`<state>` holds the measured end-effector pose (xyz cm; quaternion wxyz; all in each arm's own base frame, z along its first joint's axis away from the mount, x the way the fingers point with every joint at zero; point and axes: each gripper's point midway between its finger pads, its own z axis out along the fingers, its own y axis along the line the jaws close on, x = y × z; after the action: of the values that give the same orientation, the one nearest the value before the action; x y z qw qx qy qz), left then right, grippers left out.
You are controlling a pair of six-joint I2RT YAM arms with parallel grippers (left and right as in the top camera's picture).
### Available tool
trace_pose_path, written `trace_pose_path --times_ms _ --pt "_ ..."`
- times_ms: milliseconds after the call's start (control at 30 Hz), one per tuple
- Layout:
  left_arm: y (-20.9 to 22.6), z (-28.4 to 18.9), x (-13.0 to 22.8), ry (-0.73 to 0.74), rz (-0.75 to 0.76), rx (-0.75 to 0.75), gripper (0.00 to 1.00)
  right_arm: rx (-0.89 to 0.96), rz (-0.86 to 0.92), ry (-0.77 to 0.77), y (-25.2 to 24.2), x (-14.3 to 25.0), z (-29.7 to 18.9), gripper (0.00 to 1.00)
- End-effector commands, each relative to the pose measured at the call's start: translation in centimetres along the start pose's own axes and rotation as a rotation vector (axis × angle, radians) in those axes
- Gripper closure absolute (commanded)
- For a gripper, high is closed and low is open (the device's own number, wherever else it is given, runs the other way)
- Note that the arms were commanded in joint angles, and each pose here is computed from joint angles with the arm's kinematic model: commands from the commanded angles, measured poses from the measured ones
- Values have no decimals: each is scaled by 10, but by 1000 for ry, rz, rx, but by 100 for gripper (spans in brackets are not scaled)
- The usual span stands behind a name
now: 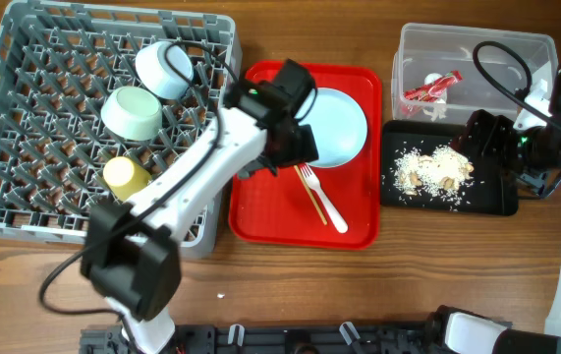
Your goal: Sort waste into correct bins and load items into the dishwasher rack
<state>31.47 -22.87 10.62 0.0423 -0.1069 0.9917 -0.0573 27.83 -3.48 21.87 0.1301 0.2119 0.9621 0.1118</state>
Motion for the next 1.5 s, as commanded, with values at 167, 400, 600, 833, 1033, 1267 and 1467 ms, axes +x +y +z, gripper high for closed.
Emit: trace_pose_path --times_ms 167,400,600,833,1033,1267,1467 --pt "4 63 7 75 -75 -111 0 -10 -19 -26 3 -2 -8 0" --pt "7 87 17 119 -62 -161 0 -10 -19 -26 3 -2 -8 0" --pt "6 94 14 111 -63 -158 0 -10 -19 -26 3 -1 -8 0" --pt "6 94 13 109 -62 -162 0 -9 -18 -24 3 -1 -8 0" --pt "11 98 17 120 -62 -175 0 -9 -17 -20 2 0 -8 0" --pt "27 111 31 151 -63 -213 0 -9 -17 -20 2 0 -8 0" --pt "27 112 30 149 -63 -210 11 -9 -17 -20 2 0 -8 0"
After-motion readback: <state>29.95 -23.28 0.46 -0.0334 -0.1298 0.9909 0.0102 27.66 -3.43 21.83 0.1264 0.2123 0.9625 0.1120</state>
